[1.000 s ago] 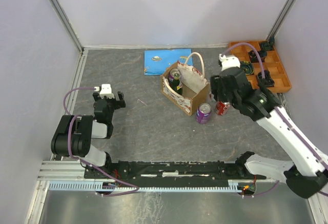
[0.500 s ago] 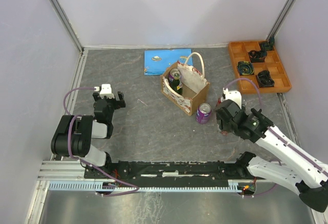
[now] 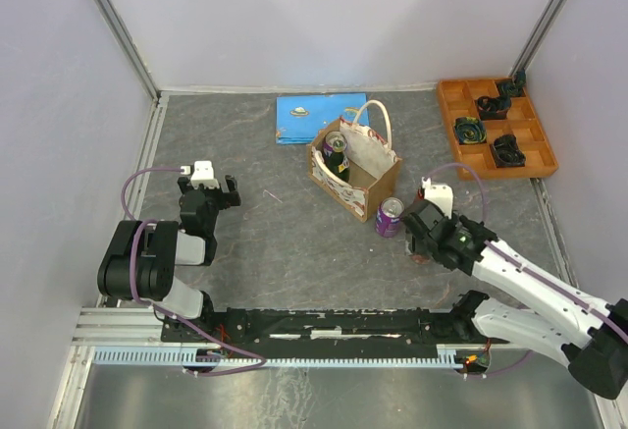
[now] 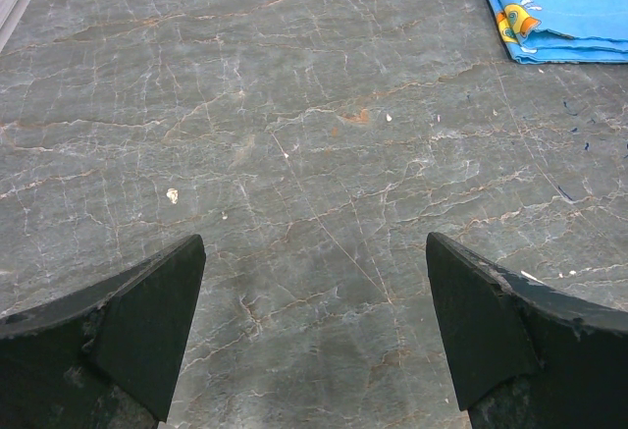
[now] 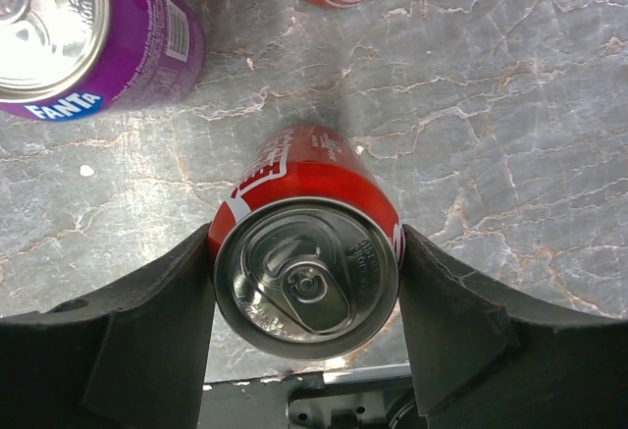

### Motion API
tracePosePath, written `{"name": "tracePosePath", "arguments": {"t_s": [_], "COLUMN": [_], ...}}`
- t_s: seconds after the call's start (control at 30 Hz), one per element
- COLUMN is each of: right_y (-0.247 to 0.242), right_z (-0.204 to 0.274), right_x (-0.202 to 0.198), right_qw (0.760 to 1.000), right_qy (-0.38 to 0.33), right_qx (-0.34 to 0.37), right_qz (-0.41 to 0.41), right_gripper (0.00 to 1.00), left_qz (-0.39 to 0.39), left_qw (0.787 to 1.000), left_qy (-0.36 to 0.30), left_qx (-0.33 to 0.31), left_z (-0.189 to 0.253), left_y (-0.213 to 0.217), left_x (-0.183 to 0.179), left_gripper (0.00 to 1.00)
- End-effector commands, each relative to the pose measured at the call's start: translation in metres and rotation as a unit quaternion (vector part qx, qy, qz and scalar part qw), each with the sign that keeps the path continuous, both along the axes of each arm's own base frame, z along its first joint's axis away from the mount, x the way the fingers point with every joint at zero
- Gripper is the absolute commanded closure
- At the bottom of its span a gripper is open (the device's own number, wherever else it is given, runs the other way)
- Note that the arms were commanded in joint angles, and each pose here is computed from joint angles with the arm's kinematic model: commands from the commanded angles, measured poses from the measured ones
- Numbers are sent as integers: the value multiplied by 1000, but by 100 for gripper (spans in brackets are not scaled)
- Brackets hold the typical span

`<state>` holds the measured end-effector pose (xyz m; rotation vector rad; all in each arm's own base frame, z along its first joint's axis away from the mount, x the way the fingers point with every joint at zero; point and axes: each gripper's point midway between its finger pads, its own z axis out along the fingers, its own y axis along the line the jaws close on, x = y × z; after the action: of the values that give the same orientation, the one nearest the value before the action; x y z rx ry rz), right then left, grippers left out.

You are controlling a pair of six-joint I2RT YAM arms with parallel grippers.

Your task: Take the beverage out of the canvas bag

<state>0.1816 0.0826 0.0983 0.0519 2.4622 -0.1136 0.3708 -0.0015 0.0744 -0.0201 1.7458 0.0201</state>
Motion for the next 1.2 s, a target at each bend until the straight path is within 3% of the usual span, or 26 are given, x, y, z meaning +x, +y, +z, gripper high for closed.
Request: {"name": "tracePosePath", "arguments": {"t_s": [0.0, 0.23, 0.33, 0.4, 0.53, 0.57, 0.8, 1.17], "right_y": [17, 16, 12, 11, 6, 6, 2, 36], "right_z": [13, 4, -4, -8, -11, -9, 18, 125], "right_x": [26, 29, 26, 23, 20, 20, 27, 70], "right_qw": [998, 999, 999, 999, 999, 999, 998, 987], "right_qy": [-54, -48, -39, -34, -33, -35, -49, -142], "right_qx": [30, 16, 6, 6, 4, 4, -22, -10], "right_qz": [-12, -19, -23, -27, -36, -37, -24, 72], "right_gripper": [100, 100, 92, 70, 9, 2, 1, 1], "left_qz": [13, 13, 13, 13, 13, 13, 13, 13], "left_qw": [999, 999, 999, 999, 999, 999, 999, 999], "left_qy": [-34, -34, -35, -35, -35, -35, -35, -34], "left_qx": [1, 1, 1, 1, 1, 1, 1, 1], "left_z": [17, 17, 17, 17, 17, 17, 17, 17], "left_y": [5, 5, 5, 5, 5, 5, 5, 5], "left_x": [6, 6, 6, 6, 6, 6, 6, 6], "left_gripper": [1, 1, 1, 1, 1, 1, 1, 1]}}
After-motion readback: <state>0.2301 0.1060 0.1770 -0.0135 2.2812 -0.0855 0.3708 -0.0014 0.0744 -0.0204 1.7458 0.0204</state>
